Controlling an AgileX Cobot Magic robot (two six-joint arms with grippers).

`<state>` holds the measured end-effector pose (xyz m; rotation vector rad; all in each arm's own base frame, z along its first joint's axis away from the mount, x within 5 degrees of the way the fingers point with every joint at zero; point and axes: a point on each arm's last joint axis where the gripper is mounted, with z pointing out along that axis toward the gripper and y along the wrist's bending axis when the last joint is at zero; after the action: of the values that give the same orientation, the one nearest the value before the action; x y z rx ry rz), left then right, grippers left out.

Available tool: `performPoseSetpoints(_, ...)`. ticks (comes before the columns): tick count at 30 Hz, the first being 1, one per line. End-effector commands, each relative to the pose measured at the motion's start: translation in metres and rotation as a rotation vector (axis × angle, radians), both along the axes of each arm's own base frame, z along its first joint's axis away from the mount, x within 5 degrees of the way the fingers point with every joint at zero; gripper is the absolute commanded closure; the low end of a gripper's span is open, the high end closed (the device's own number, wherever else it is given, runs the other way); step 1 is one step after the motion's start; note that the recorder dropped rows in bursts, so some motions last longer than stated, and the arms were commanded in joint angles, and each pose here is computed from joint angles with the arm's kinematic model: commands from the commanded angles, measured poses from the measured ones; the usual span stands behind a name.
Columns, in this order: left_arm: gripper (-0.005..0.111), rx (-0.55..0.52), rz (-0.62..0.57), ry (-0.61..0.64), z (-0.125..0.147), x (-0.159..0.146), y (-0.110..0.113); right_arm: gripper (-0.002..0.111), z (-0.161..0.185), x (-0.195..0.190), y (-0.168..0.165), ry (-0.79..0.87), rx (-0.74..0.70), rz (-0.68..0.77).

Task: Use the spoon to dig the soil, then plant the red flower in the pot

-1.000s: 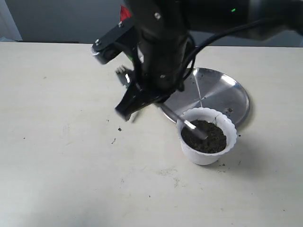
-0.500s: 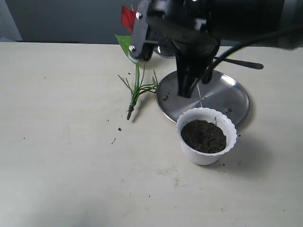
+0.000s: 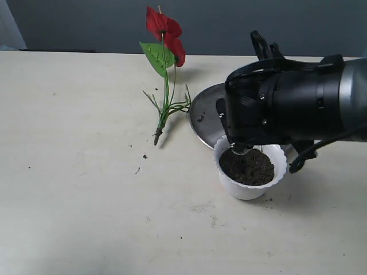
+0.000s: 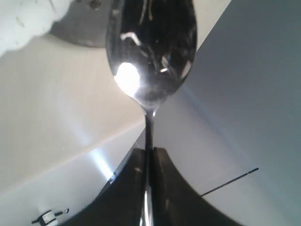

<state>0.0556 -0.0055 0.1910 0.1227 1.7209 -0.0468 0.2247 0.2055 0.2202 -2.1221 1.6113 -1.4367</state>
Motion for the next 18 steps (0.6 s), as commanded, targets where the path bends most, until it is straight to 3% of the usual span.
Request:
performPoseSetpoints(1,0.106,-0.006,-0.002,-0.009,0.001,0.0,0.0,0.109,0.0,0.006,-0.013,-0.015,-0.049,-0.01)
performPoseSetpoints(6,0.106,-0.006,-0.002,-0.009,0.001,0.0,0.0,0.109,-0.004,-0.003,-0.008,0.029,-0.022,-0.019)
performPoseSetpoints(18,0.106,-0.006,-0.002,-0.009,0.001,0.0,0.0,0.109,-0.026,-0.021,-0.01,0.042,-0.288,0.205)
